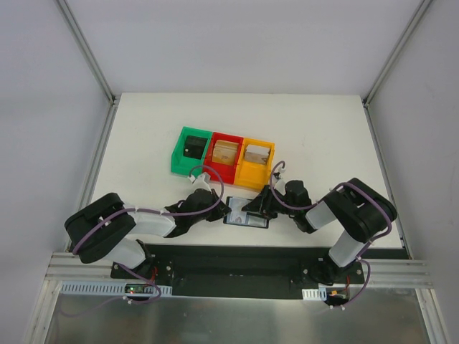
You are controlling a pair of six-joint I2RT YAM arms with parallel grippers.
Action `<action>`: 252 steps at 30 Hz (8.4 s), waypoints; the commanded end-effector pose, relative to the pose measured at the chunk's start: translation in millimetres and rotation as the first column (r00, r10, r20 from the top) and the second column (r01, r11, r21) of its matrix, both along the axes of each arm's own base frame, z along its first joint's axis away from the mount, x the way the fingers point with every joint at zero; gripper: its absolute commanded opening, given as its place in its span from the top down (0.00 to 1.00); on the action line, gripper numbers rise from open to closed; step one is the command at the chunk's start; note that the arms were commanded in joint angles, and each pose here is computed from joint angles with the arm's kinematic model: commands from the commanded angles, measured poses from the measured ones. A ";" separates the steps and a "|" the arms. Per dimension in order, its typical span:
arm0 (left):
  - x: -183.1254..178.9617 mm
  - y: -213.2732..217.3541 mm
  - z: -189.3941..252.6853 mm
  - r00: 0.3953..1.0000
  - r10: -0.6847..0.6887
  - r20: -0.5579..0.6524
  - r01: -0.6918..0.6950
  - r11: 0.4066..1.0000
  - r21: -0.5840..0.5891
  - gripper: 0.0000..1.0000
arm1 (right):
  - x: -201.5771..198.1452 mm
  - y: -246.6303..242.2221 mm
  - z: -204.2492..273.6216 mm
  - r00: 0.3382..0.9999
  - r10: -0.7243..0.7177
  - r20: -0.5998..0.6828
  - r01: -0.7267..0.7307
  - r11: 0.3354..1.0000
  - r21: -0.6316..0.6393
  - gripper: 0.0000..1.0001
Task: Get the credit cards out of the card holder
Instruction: Remove the credit card from the card holder.
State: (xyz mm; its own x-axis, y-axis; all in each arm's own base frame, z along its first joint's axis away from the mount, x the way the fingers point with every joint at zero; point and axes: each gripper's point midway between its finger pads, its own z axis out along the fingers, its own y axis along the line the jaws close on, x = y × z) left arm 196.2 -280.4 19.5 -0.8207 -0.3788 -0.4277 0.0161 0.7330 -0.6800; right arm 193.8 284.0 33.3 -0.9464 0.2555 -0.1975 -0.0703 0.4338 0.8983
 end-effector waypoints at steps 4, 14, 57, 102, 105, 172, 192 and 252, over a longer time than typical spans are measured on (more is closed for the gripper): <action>-35.5 17.0 -35.8 0.990 -0.055 -0.130 0.069 0.992 0.108 1.00 | -3.2 1.0 -9.8 1.000 0.018 -0.008 -0.018 0.999 -0.033 0.52; -38.9 5.1 -38.0 0.984 -0.101 -0.144 0.118 0.986 0.115 1.00 | 4.9 11.6 12.9 0.999 0.024 0.042 -0.026 0.999 0.047 0.62; -41.4 25.1 -40.3 0.991 -0.017 -0.132 0.038 0.986 0.161 1.00 | -13.2 -13.3 -8.0 0.996 0.090 0.028 -0.085 0.984 -0.158 0.99; -42.1 12.1 -37.3 0.989 -0.077 -0.127 0.098 0.981 0.169 1.00 | -3.4 -8.9 -1.5 0.998 0.055 0.017 -0.053 0.993 -0.110 0.91; -42.5 16.2 -38.8 0.990 -0.057 -0.130 0.078 0.982 0.170 1.00 | -6.9 -12.4 -5.1 0.998 0.055 0.011 -0.053 0.991 -0.125 0.97; -23.3 -61.8 45.4 0.933 -0.331 0.141 0.340 0.939 -0.048 0.91 | -21.0 -27.8 -5.1 0.957 0.290 0.000 -0.281 0.925 -0.257 0.99; -15.2 -2.1 -26.6 0.993 -0.112 -0.037 0.117 0.973 0.197 1.00 | -23.6 -33.9 -9.0 0.961 0.274 -0.017 -0.269 0.924 -0.272 0.99; -25.0 24.3 -46.8 0.994 0.016 -0.106 0.008 0.975 0.220 1.00 | -12.9 -38.3 -1.9 0.996 0.091 -0.020 -0.092 0.990 -0.105 0.99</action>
State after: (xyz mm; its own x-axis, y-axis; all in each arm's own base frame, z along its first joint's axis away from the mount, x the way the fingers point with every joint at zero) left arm 187.0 -302.7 16.5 -0.8439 -0.3345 -0.4194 0.0323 0.7487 -0.6621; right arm 182.2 248.5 26.5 -0.9732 0.1593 -0.1660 -0.0589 0.5248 0.8492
